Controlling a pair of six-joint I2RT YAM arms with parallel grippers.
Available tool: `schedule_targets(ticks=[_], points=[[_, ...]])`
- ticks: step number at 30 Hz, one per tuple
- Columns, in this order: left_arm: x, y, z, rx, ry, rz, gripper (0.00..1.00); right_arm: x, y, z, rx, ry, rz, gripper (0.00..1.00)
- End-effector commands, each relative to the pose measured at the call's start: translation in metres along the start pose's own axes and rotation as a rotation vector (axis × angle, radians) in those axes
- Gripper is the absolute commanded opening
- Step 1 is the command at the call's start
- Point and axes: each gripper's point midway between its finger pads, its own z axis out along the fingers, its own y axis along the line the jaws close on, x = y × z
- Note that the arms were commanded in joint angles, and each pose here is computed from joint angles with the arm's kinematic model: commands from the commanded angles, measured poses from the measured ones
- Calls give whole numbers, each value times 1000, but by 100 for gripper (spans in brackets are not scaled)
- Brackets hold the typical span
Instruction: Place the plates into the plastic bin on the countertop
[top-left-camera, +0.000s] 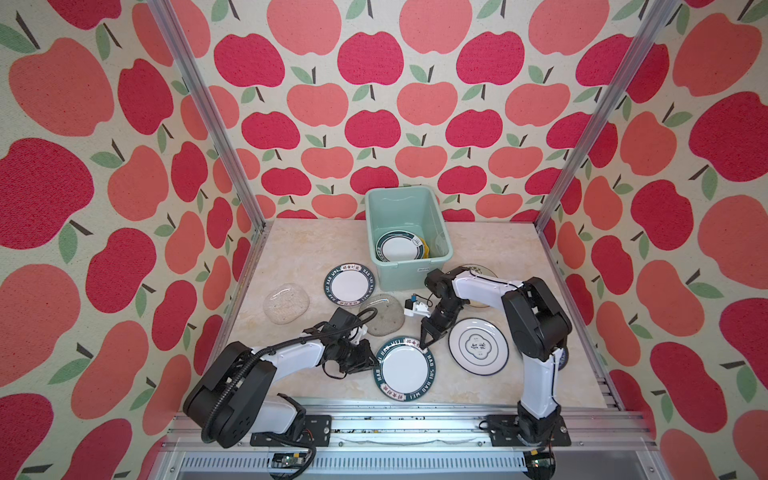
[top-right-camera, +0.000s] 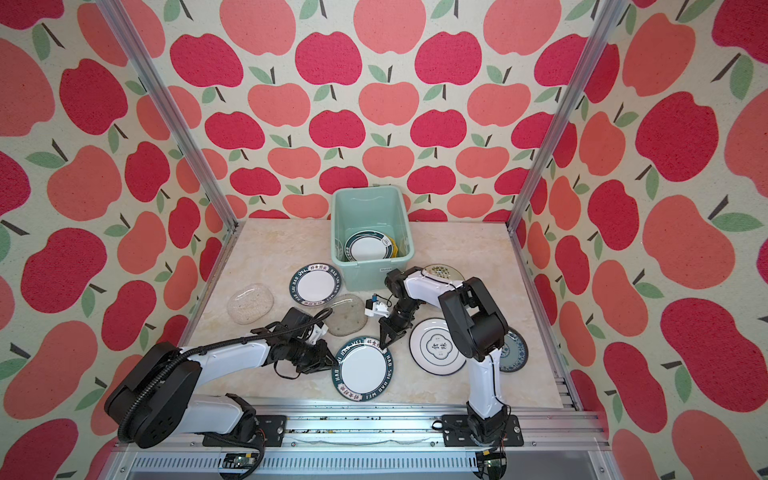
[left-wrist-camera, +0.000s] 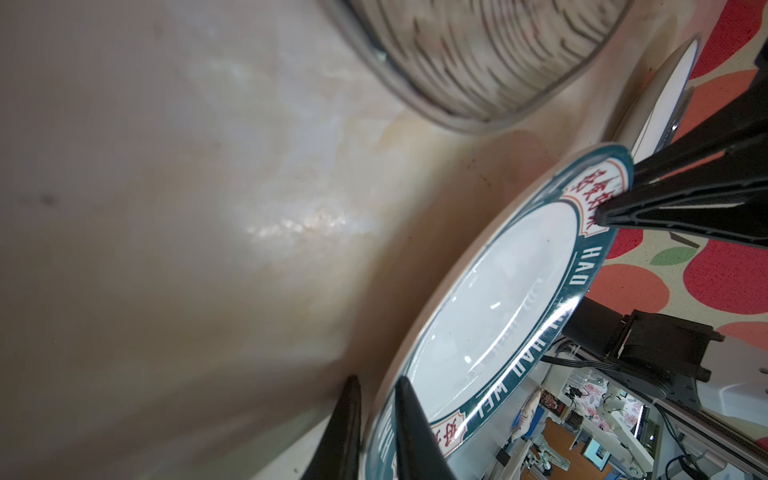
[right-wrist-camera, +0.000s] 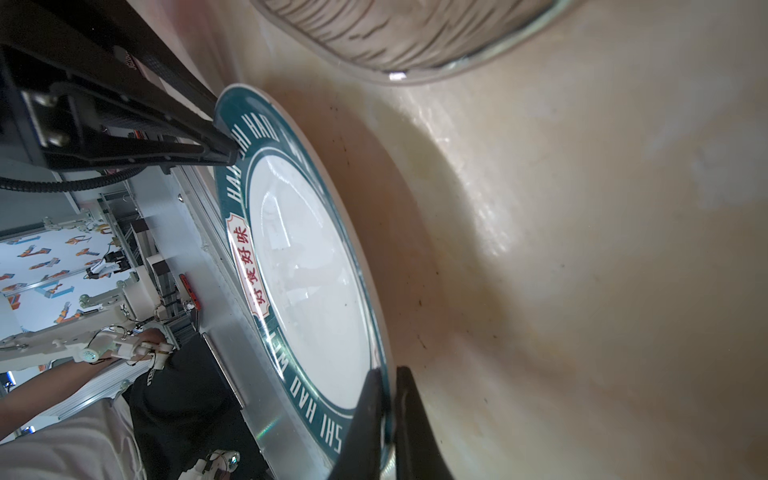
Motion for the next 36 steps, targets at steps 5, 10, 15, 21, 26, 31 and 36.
schedule_targets(ticks=[5,10,15,21,26,31,36], points=[[0,6,0,6,-17,-21,1,1,-6,3,50,41,2,0],[2,7,-8,-15,-40,-24,0,-2,-4,-3,64,22,5,0],[5,2,-15,15,-66,-31,0,-4,0,-8,69,-3,3,13],[8,-9,-23,68,-87,-37,0,-5,4,-14,71,-24,-6,28],[10,-10,-27,86,-110,-60,0,-5,4,-17,65,-29,11,32],[14,-19,-34,126,-130,-64,0,-8,10,-30,61,-84,29,36],[20,-27,-42,156,-152,-64,0,-8,18,-46,39,-153,90,41]])
